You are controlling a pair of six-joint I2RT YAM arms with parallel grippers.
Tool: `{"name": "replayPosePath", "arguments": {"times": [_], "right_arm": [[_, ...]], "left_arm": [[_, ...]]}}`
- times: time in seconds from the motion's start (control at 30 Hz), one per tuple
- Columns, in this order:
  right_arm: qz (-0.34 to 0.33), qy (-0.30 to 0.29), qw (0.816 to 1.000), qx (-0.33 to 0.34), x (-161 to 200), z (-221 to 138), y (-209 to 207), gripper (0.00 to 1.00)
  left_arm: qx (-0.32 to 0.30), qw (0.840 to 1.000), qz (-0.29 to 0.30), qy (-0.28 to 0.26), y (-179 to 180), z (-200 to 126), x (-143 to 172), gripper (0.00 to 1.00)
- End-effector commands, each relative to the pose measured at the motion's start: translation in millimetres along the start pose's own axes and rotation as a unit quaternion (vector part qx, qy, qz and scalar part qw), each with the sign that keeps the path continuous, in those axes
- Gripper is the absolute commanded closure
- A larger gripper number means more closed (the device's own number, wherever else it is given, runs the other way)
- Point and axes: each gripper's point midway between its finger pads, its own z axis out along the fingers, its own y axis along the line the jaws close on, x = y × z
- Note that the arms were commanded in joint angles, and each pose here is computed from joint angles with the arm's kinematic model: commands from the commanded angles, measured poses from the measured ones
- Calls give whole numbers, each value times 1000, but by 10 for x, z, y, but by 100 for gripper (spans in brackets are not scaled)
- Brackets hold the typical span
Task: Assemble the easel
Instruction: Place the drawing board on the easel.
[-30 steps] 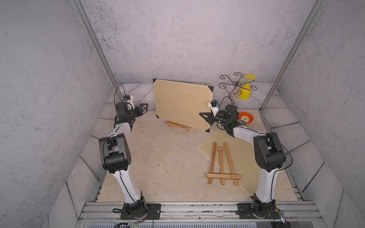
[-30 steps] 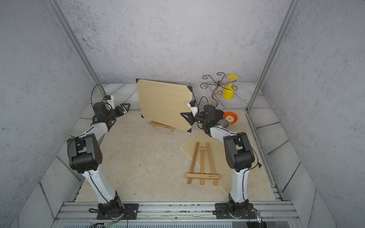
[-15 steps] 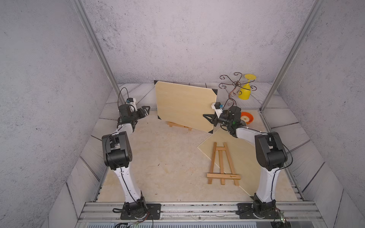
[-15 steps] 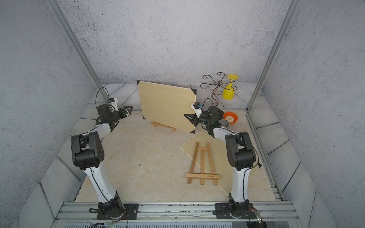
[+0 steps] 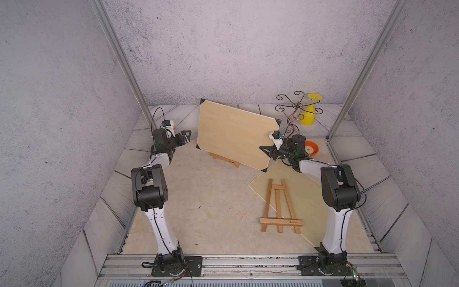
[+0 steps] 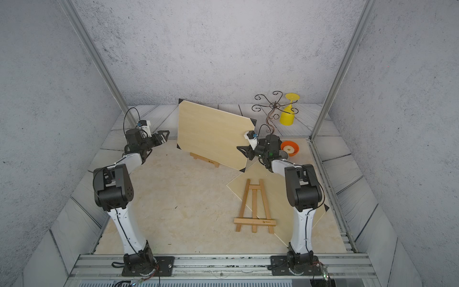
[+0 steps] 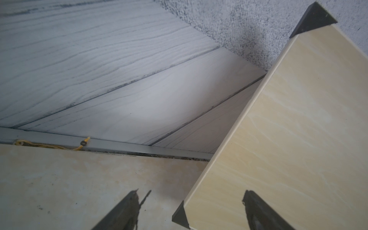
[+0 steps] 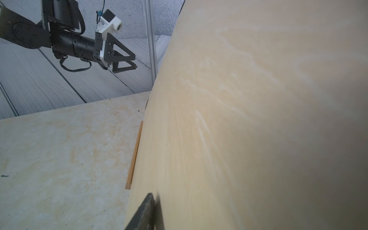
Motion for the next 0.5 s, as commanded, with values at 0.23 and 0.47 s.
{"name": "replayPosePath", "arguments": {"times": [0.23, 0.47], "right_arm": [[-61, 4, 998, 27, 40, 70, -195, 65], [-52, 15, 998, 8, 145, 82, -161, 54]], "left_arm": [[12, 1000, 9, 2, 18, 143, 78, 15], [14, 1000, 9, 7, 3, 136, 94, 15]]}}
